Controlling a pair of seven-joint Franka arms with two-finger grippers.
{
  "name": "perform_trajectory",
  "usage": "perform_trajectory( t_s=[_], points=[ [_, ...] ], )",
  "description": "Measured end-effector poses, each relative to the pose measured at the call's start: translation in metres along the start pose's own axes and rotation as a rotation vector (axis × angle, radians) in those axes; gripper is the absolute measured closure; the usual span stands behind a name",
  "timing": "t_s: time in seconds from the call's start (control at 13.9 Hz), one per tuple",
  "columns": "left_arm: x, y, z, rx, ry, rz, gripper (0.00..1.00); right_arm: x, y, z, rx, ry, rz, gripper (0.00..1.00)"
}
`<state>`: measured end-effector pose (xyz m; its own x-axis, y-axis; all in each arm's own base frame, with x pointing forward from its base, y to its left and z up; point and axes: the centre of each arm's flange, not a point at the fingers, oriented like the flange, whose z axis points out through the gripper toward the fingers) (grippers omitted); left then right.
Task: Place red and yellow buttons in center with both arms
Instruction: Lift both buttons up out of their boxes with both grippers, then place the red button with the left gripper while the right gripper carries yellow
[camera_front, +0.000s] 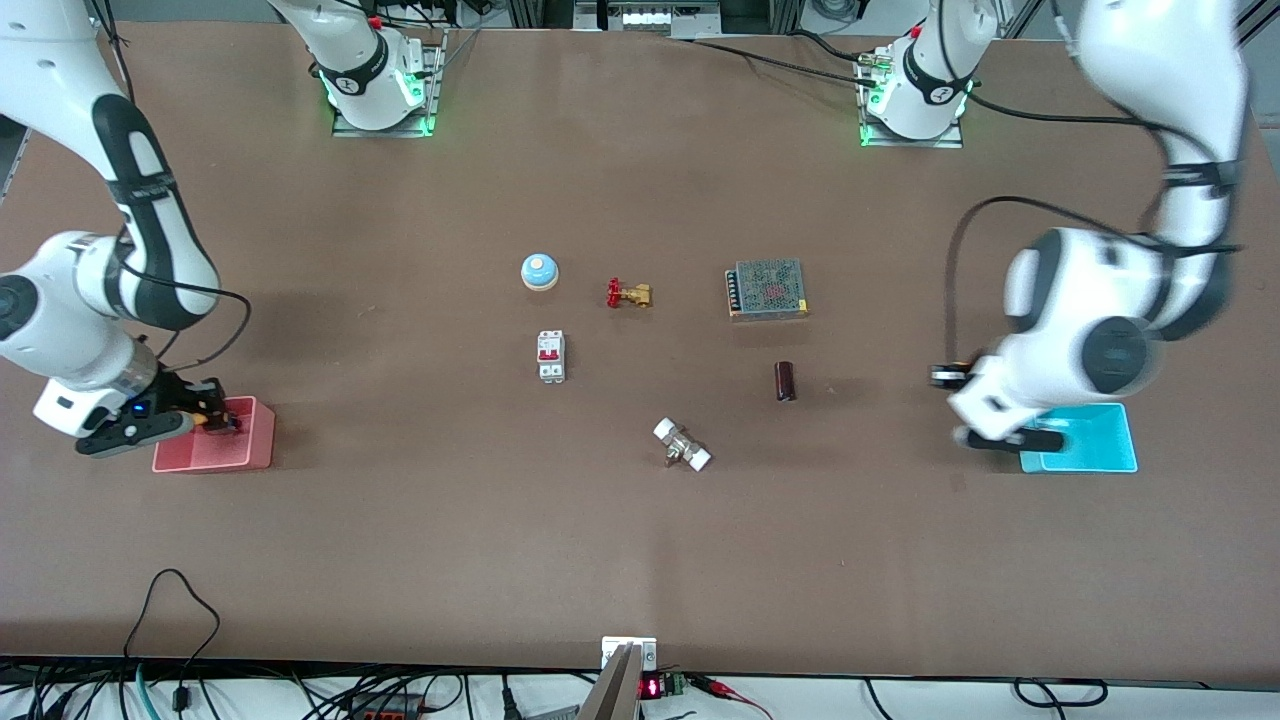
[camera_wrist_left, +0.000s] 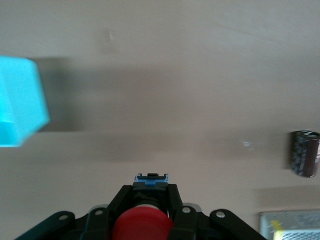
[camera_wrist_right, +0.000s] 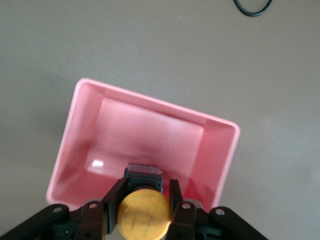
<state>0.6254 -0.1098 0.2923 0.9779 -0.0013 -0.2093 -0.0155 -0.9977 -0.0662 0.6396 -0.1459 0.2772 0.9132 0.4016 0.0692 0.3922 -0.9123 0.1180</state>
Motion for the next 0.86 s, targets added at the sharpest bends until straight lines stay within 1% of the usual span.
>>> perform_trajectory(
  t_s=[0.14, 0.22, 0.36, 0.43, 0.58, 0.65, 0.79, 0.86],
  points=[
    [-0.007, 0.016, 0.034, -0.006, 0.041, -0.006, 0.65, 0.0, 0.004, -0.048, 0.028, -0.031, -0.01, 0.6],
    [-0.011, 0.016, 0.05, -0.013, 0.063, -0.007, 0.65, 0.004, -0.004, -0.074, 0.059, -0.037, 0.0, 0.6],
    [-0.021, 0.017, 0.079, -0.027, 0.111, -0.016, 0.65, 0.022, -0.045, -0.115, 0.116, -0.041, 0.042, 0.6],
    [-0.026, 0.02, 0.091, -0.035, 0.138, -0.022, 0.65, 0.035, -0.075, -0.127, 0.129, -0.054, 0.077, 0.6],
    [-0.031, 0.023, 0.099, -0.042, 0.162, -0.026, 0.64, 0.06, -0.143, -0.13, 0.141, -0.08, 0.144, 0.6],
    [-0.031, 0.023, 0.097, -0.043, 0.167, -0.027, 0.59, 0.067, -0.177, -0.123, 0.144, -0.095, 0.176, 0.6],
    [-0.031, 0.023, 0.096, -0.043, 0.169, -0.028, 0.56, 0.074, -0.233, -0.103, 0.138, -0.085, 0.228, 0.6],
    [-0.031, 0.023, 0.096, -0.044, 0.17, -0.029, 0.5, 0.074, -0.255, -0.093, 0.136, -0.073, 0.242, 0.6]
  ],
)
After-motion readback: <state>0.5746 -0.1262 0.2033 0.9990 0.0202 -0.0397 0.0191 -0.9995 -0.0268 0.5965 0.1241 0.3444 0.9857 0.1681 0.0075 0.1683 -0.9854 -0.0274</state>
